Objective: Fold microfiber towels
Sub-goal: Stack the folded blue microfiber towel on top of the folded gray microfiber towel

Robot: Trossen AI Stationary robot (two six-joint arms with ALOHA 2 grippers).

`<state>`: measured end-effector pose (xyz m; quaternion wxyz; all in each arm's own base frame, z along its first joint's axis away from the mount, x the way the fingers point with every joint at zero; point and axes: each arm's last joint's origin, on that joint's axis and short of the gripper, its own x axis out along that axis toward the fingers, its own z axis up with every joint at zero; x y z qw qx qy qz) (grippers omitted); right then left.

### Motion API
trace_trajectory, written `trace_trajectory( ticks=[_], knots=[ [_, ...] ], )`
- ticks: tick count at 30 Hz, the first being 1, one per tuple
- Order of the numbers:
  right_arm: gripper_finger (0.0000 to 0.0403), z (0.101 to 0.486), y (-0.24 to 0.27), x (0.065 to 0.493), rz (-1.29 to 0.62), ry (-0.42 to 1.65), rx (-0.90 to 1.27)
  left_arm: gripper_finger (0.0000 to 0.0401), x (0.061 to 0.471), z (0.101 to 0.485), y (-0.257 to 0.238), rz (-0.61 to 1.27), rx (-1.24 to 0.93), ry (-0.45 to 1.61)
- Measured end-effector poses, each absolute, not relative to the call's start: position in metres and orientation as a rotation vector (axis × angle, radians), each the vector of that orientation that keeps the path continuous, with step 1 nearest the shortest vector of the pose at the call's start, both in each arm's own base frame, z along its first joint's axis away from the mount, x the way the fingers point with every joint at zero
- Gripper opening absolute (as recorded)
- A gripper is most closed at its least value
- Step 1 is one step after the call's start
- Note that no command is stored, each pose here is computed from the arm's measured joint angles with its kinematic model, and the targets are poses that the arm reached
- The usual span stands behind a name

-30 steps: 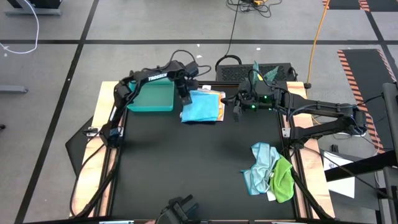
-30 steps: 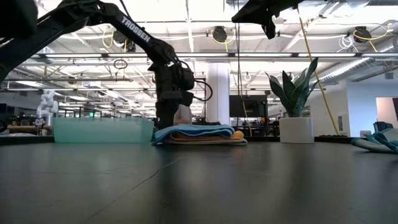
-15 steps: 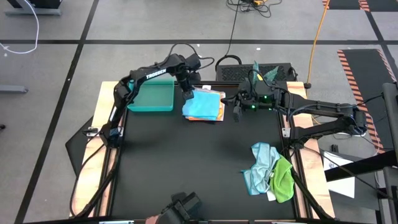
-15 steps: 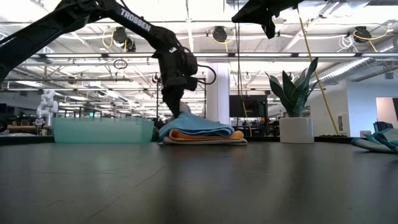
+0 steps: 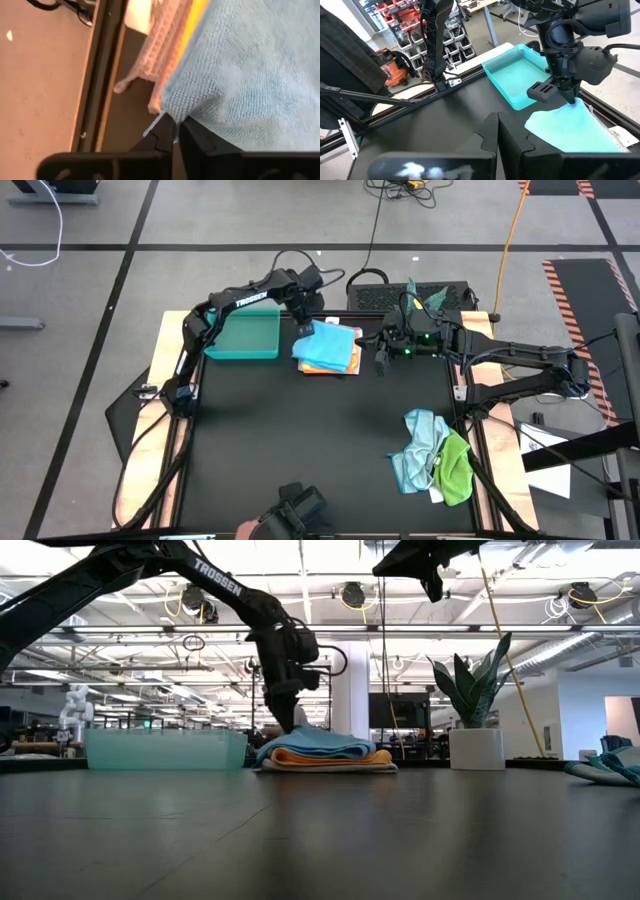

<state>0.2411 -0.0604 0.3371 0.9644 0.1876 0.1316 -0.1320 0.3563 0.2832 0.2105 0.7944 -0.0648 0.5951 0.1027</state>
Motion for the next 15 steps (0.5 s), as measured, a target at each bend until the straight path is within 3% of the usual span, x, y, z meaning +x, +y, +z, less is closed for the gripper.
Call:
trace_trajectory(
  ticks=[11, 15],
  knots=[
    [0.0, 0.337, -0.0604, 0.2411, -0.265, 0.269, 0.371, 0.0155, 0.3519, 0.2089, 0.2799, 0.293, -0.19, 1.352],
    [0.0, 0.3365, -0.0603, 0.2409, -0.266, 0.275, 0.372, 0.0191, 0.3502, 0.2108, 0.2771, 0.44, -0.22, 1.398]
  ],
)
